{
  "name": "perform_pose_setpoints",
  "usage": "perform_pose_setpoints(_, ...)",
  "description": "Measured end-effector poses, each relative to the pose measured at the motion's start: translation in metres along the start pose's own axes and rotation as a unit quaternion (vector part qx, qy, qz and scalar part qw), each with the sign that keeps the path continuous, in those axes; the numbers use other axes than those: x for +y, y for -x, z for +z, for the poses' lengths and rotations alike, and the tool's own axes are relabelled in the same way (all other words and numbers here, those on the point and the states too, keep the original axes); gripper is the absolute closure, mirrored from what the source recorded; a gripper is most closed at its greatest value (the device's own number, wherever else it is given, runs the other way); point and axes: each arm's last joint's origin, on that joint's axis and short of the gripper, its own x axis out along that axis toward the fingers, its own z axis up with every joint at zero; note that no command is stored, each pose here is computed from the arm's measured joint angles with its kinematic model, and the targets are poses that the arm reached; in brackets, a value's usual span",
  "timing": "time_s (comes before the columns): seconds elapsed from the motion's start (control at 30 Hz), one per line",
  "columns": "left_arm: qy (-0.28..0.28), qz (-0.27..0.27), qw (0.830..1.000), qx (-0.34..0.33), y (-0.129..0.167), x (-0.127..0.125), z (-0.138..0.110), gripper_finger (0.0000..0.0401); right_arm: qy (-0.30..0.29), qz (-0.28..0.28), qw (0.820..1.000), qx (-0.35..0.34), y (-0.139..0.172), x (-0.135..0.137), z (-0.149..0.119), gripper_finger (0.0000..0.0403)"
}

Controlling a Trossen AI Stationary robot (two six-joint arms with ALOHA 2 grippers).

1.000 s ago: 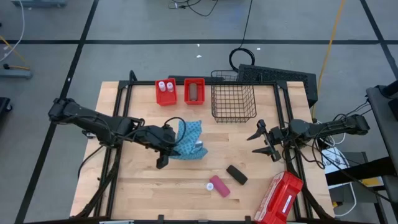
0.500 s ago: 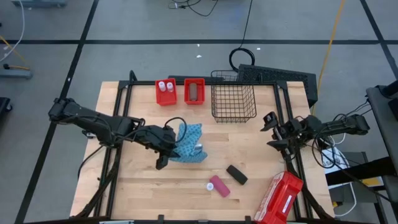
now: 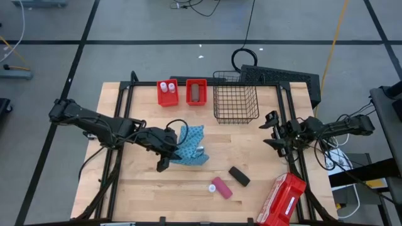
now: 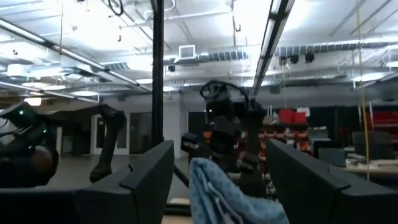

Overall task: Pick & Place Medicine items
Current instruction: Put the blue patient gown into the black wire basket

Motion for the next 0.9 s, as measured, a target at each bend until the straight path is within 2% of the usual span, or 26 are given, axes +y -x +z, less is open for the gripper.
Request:
perform_pose_setpoints(0.13,-0.011,0.003,1.0,-0.002,0.0,-0.002,-0.001,0.0307,0.021,-0.003,1.0,0.017,-0.005,-0.001,-0.007,0.0161)
perform_pose_setpoints(0.3,0.001,0.006,1.0,-0.003,0.0,0.001,0.001,0.0307,-0.003,-0.123,0.991,0.055,-0.027,-0.01,-0.013,0.0152)
perform_pose_setpoints(0.37,0.009,0.008,1.0,-0.004,0.0,0.002,0.001,0.0307,-0.004,-0.134,0.986,0.096,-0.049,-0.012,-0.014,0.0137)
perform_pose_setpoints(0.47,0.011,0.016,1.0,-0.008,0.0,0.002,0.001,0.0307,0.006,-0.132,0.977,0.167,-0.089,-0.014,-0.016,0.0104)
perform_pose_setpoints(0.6,0.007,0.014,1.0,-0.007,0.0,0.002,0.001,0.0307,0.063,-0.105,0.958,0.258,-0.142,-0.01,-0.032,0.0063)
perform_pose_setpoints(0.8,0.007,-0.043,0.999,0.022,0.0,-0.001,-0.001,0.0307,0.158,-0.057,0.935,0.313,-0.193,-0.006,-0.073,0.0047)
perform_pose_setpoints(0.9,0.015,-0.063,0.997,0.032,0.001,-0.003,-0.001,0.0307,0.161,-0.026,0.936,0.313,-0.21,-0.009,-0.081,0.0046)
